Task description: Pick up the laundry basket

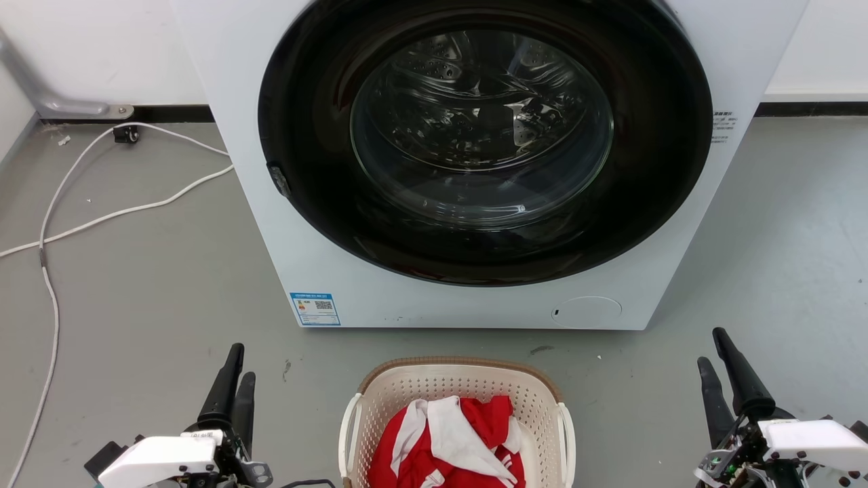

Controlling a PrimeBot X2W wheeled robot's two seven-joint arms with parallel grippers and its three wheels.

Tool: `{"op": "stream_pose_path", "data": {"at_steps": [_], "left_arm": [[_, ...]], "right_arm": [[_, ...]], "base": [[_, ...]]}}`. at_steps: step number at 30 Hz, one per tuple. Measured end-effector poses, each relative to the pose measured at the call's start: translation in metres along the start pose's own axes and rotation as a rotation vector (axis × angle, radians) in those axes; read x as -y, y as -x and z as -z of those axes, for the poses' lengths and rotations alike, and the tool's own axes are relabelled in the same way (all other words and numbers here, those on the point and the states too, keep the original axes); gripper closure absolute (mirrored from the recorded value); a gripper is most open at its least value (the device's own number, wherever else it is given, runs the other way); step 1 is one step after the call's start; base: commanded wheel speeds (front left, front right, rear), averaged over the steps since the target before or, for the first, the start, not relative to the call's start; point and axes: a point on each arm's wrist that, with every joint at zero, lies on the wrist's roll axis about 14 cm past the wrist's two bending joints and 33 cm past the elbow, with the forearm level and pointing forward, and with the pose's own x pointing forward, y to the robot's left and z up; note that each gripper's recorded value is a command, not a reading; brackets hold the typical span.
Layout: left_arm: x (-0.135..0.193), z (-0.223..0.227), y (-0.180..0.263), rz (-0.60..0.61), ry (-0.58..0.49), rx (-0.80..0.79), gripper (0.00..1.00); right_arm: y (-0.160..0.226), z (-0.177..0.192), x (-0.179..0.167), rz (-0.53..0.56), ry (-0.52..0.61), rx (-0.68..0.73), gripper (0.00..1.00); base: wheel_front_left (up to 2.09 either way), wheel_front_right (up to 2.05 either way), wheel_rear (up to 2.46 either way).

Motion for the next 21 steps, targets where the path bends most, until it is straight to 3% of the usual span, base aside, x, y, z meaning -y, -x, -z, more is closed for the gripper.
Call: {"op": "stream_pose_path", "data": {"at_steps": [14, 21], "left_arm": [[0.005, -0.018, 0.004, 0.011, -0.118, 0.083, 0.0], [0.018, -0.031, 0.004, 0.045, -0.219, 0.133, 0.0]], "right_arm": [[0.0, -0.004, -0.007, -0.016, 0.159, 0.038, 0.0], [-0.003, -0.005, -0.022, -0.059, 0.356, 0.052, 0.0]], "base": [[0.0, 0.0, 0.0], [0.0, 0.0, 0.0]]}}
